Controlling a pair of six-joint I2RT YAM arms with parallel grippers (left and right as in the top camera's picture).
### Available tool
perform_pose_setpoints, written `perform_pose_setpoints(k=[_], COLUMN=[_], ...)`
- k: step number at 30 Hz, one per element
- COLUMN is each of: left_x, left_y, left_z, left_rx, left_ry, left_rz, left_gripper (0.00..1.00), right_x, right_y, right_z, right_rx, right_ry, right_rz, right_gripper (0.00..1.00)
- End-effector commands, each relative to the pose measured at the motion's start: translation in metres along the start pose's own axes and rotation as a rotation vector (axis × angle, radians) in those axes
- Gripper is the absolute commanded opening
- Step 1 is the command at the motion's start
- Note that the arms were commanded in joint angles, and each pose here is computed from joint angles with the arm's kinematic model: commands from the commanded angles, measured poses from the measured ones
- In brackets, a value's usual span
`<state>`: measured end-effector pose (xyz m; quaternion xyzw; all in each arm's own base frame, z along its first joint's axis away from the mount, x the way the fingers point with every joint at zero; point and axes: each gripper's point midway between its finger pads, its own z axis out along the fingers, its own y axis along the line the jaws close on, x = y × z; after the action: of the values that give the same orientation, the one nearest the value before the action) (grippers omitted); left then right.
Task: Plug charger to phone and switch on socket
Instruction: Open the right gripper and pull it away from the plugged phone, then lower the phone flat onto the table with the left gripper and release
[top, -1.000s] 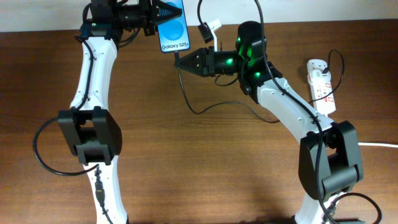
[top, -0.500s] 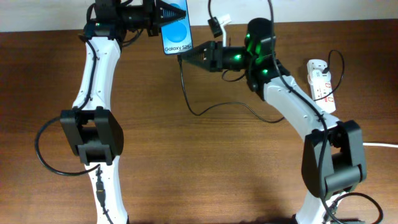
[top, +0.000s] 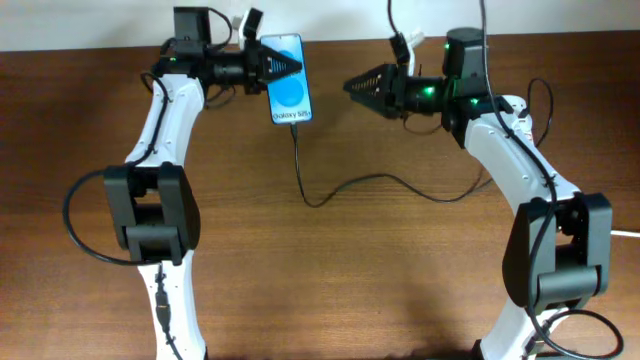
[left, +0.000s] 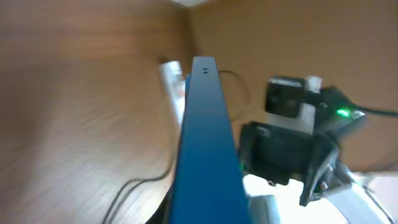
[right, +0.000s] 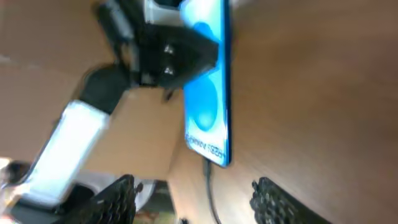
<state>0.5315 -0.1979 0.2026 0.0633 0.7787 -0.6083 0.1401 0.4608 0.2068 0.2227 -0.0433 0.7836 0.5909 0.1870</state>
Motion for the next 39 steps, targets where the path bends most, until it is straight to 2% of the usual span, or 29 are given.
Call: perform_pose_setpoints(k=[1, 3, 9, 16, 24, 29, 33, 37, 39], left_x=[0.013, 0.031, 0.037, 0.064, 0.088, 0.088, 0.088, 0.088, 0.088], left_y=[0.053, 0.080, 0.109, 0.153, 0.179, 0.180, 0.180, 0.180, 0.180], left_z=[0.013, 0.014, 0.002, 0.010, 0.013, 0.013, 0.013, 0.013, 0.013], left_rx=[-0.288, -0.464, -0.659, -0.671, -0.689, -0.689, -0.689, -0.689, -0.689], left_ry=[-0.006, 0.048, 0.063, 0.140, 0.201, 0.202, 0.202, 0.202, 0.202], left_rz=[0.045, 0.061, 0.076, -0.036, -0.132, -0.133, -0.133, -0.133, -0.133], left_gripper=[0.00, 0.00, 0.00, 0.00, 0.00, 0.01, 0.05, 0.16, 0.25], right_x=[0.007, 0.018, 0.035, 0.043, 0.048, 0.050, 0.051, 0.051, 0.051], right_y=[-0.035, -0.055, -0.087, -0.091, -0.093, -0.094, -0.094, -0.094, -0.094], right_z=[-0.001, -0.005, -0.018, -0.020, -0.021, -0.022, -0.022, -0.022, -0.022], right_rx=[0.169, 0.266, 0.445, 0.464, 0.473, 0.476, 0.477, 0.476, 0.476], right_ry=[-0.012, 0.009, 0.042, 0.074, 0.087, 0.093, 0.095, 0.095, 0.095], right_rz=[-0.080, -0.049, -0.007, -0.008, 0.014, 0.023, 0.027, 0.026, 0.026], right_gripper=[0.63, 0.63, 0.63, 0.64, 0.64, 0.64, 0.64, 0.64, 0.64])
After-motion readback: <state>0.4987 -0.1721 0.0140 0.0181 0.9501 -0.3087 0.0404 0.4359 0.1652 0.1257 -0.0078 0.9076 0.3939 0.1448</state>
